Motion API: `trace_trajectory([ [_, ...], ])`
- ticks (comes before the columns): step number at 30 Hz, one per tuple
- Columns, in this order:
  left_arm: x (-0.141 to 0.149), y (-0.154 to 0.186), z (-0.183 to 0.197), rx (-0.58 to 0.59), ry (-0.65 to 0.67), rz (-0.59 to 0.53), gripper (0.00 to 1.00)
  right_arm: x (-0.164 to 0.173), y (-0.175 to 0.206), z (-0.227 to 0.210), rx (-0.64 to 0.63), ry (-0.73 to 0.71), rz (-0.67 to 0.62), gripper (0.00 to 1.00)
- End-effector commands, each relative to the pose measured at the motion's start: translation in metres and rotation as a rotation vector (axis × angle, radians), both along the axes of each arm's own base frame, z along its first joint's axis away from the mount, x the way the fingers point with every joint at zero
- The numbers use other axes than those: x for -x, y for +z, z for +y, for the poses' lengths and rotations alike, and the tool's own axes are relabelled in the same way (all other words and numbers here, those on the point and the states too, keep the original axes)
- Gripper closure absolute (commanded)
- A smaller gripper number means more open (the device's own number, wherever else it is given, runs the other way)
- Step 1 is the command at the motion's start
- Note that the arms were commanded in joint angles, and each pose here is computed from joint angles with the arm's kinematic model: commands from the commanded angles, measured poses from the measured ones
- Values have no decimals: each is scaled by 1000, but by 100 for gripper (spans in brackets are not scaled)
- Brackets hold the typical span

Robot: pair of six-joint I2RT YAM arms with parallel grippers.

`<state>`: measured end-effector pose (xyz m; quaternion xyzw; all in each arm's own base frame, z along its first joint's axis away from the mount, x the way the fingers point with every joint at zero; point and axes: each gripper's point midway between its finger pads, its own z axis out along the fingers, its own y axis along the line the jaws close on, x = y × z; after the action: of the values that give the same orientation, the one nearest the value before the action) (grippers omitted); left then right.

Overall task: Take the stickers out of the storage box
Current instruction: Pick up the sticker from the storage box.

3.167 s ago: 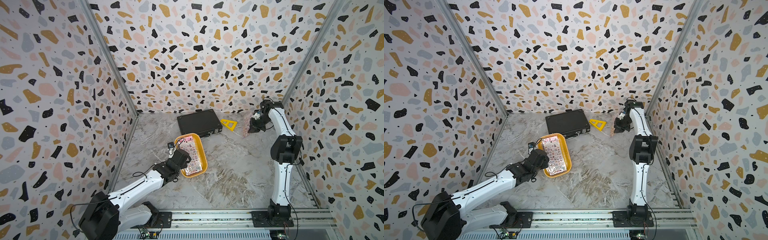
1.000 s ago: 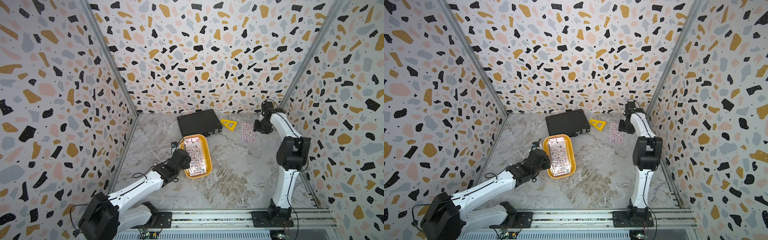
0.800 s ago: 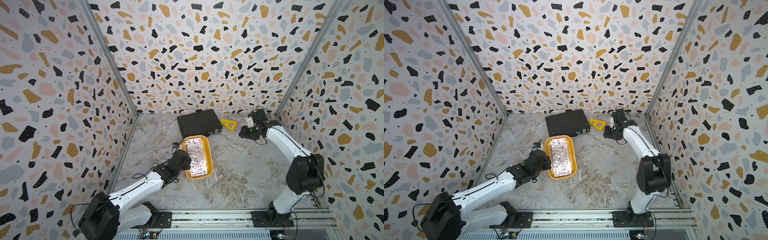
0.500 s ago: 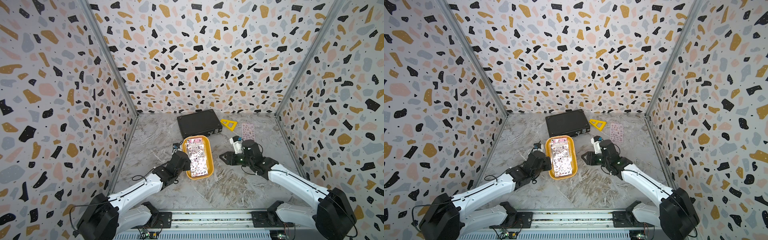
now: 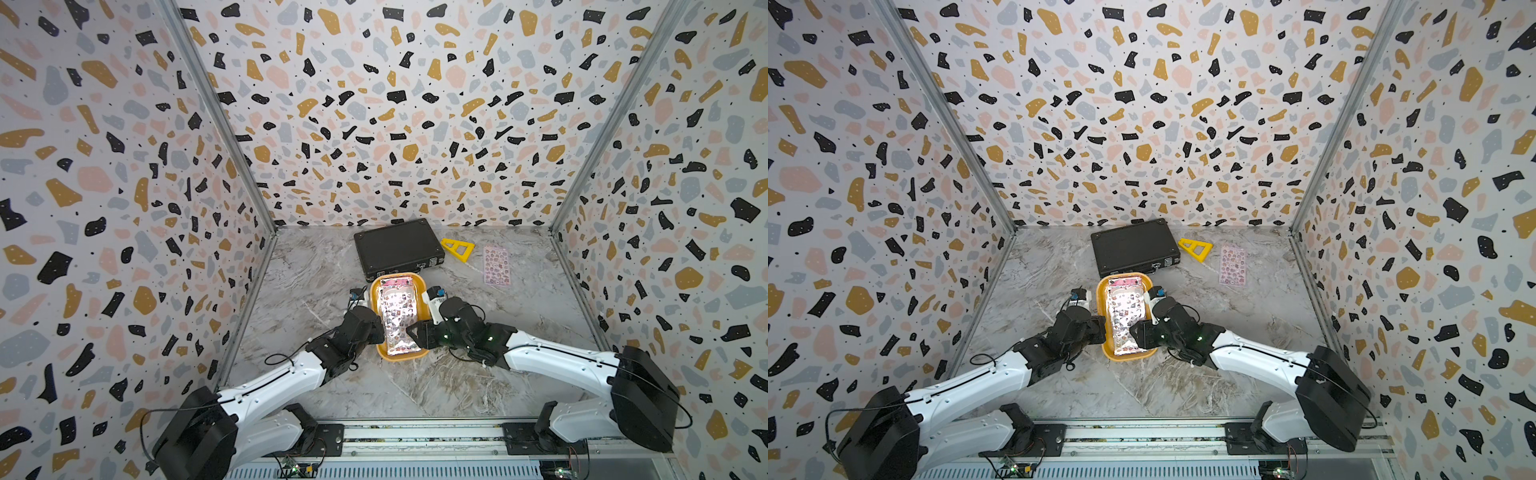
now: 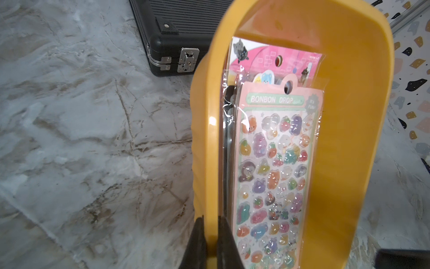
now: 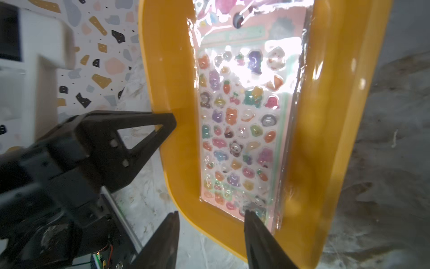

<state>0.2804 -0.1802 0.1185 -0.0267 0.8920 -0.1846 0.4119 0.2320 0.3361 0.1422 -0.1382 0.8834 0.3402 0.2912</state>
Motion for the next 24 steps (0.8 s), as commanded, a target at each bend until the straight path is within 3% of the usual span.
trace_trajectory([
  [1, -7, 26, -10, 73, -11, -101, 100, -15, -8, -8, 75, -89, -31, 49],
  [13, -4, 29, -20, 57, -42, -119, 100, -32, -45, -10, 172, -182, 6, 44],
  [24, -4, 31, -19, 45, -36, -118, 100, -18, -39, 6, 85, -105, 65, 53],
])
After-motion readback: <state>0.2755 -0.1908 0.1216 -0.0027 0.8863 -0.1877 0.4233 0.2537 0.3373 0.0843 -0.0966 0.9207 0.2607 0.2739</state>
